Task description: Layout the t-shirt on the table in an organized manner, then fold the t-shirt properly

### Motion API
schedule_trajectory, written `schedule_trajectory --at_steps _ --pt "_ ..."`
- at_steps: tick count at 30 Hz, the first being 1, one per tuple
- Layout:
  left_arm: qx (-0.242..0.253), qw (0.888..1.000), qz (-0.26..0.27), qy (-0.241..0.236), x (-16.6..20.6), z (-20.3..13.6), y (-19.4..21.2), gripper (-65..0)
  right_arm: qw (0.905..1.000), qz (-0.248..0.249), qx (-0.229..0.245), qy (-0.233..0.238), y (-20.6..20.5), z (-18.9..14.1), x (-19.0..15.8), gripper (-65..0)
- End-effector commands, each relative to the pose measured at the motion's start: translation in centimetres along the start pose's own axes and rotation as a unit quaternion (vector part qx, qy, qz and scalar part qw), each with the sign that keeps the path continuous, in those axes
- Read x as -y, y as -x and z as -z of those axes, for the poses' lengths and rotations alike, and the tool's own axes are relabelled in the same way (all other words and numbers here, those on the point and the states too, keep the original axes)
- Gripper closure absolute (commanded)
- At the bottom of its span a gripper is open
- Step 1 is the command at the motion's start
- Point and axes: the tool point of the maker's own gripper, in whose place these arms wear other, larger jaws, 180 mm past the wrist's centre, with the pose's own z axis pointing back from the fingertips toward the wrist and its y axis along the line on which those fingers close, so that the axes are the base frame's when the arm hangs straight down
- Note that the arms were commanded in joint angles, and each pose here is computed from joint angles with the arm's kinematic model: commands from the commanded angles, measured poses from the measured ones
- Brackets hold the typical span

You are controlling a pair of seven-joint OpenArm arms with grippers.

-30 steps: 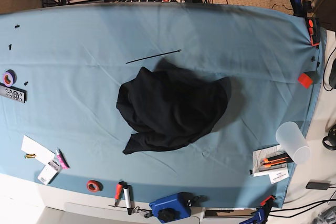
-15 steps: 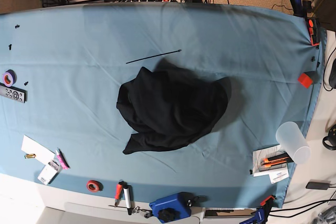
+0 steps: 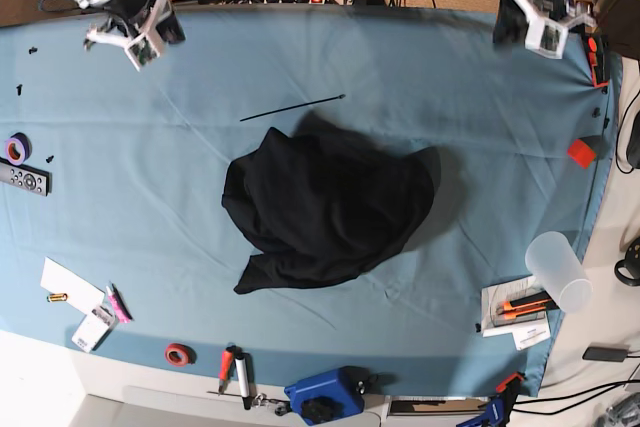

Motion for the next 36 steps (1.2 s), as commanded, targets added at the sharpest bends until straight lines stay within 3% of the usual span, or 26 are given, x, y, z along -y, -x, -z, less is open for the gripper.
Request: schedule_trajectory --at_steps 1,7,8,10,11,12,17,22,27,36 --pt "0.021 1.000 0.005 0.002 0.1 0.0 -1.2 0.0 0.9996 -0.012 0.022 0.012 -1.2 -0.3 0.6 0.0" --pt "0.066 0.998 0.018 -0.003 -0.5 1.0 -3.9 0.0 0.9980 -0.039 0.018 0.046 -1.2 -0.3 1.9 0.0" --pt "0.072 0.997 0.019 -0.003 -0.6 1.0 -4.2 -4.7 0.9976 -0.043 0.016 0.051 -1.2 -0.3 2.1 -5.0" --pt "0.096 0.995 0.021 -0.004 -0.7 1.1 -5.3 -17.0 0.9964 -0.051 0.027 0.063 -1.6 -0.4 2.4 -23.0" --pt "0.110 0.994 0.022 -0.004 -0.7 1.1 -5.9 -22.2 0.9956 -0.052 0.042 0.066 -2.2 -0.4 2.5 -29.1" --pt "0.124 0.992 0.024 -0.005 -0.7 1.1 -6.6 -25.8 0.9946 -0.049 0.062 0.068 -3.0 -0.4 2.5 -31.3" --pt "0.165 0.986 0.035 -0.009 -1.2 1.5 -9.1 -27.3 0.9809 -0.004 0.148 0.126 -7.9 -0.5 5.3 -31.3" --pt "0.174 0.984 0.025 -0.018 -2.6 3.0 -9.5 -27.3 0.9660 0.031 0.231 0.113 -12.8 -0.4 5.8 -31.3" --pt "0.177 0.984 0.020 -0.022 -3.2 3.6 -9.7 -27.3 0.9746 0.048 0.215 0.038 -13.6 5.7 3.6 -31.3" --pt "0.180 0.983 0.020 -0.022 -3.3 3.7 -9.9 -27.3 0.9839 0.057 0.169 -0.013 -15.3 13.9 -0.2 -31.3"
